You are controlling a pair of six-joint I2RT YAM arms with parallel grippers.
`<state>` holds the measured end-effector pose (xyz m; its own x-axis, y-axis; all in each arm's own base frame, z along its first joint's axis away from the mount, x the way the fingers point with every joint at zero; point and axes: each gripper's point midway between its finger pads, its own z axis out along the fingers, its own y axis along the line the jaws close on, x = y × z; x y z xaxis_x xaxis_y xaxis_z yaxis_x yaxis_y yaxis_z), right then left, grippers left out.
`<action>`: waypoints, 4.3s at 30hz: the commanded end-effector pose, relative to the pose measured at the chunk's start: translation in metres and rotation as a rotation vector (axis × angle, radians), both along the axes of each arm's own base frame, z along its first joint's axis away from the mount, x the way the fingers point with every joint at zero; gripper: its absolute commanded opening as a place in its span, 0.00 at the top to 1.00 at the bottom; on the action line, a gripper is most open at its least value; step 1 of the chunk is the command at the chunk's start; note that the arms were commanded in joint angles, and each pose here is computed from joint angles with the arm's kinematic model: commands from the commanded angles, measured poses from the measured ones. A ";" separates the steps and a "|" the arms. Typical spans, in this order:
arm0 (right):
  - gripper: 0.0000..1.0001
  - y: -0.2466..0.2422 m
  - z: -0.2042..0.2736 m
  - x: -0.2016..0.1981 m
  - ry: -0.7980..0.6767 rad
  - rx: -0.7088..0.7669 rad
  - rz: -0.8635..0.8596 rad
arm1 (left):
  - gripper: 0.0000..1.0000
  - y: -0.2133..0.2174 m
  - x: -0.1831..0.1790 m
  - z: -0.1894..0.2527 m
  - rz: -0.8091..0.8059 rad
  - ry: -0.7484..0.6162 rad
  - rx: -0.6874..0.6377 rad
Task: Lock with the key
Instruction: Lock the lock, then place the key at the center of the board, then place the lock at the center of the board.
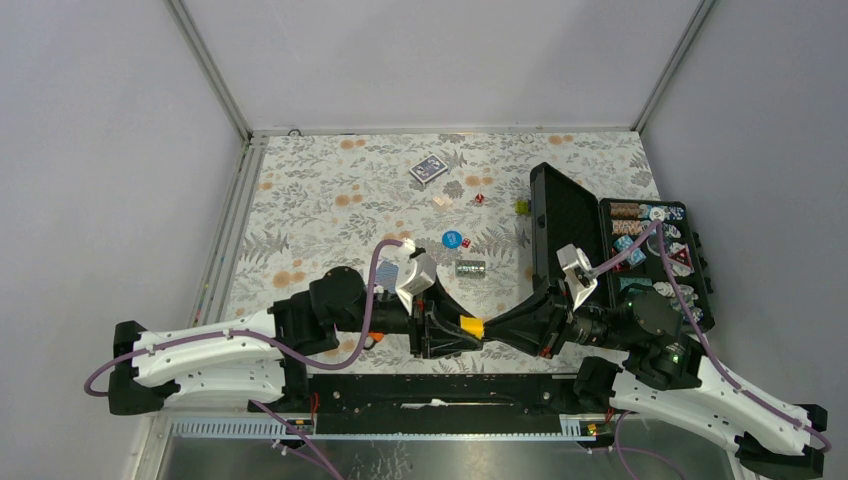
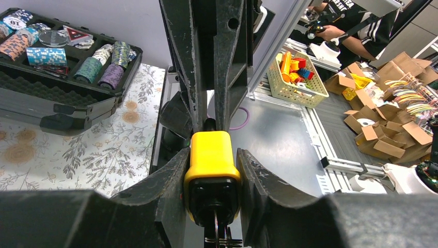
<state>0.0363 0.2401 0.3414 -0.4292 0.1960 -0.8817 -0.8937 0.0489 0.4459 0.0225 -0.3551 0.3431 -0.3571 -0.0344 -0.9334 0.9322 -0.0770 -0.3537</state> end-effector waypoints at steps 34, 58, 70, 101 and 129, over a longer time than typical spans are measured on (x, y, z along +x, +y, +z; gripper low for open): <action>1.00 -0.006 0.029 0.003 -0.057 0.081 -0.034 | 0.33 0.014 0.015 0.045 0.108 -0.019 -0.181; 1.00 -0.036 0.055 0.005 -0.097 0.213 -0.123 | 0.81 0.028 0.024 0.041 0.175 -0.021 -0.184; 1.00 -0.039 0.052 0.007 -0.101 0.200 -0.143 | 1.00 0.045 0.032 0.036 0.244 -0.034 -0.174; 1.00 -0.034 0.028 0.025 -0.062 0.108 -0.224 | 1.00 0.030 0.075 -0.190 0.551 0.420 0.160; 1.00 0.012 -0.064 0.082 0.110 -0.171 -0.396 | 0.07 0.187 0.154 -0.084 1.202 0.220 0.175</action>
<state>0.0966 0.2336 0.2870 -0.4148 0.1615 -0.8955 -0.7955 0.4134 0.4430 0.1642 -0.2216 0.2344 -0.4418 -0.3501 -0.8260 0.3846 0.7579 -0.5269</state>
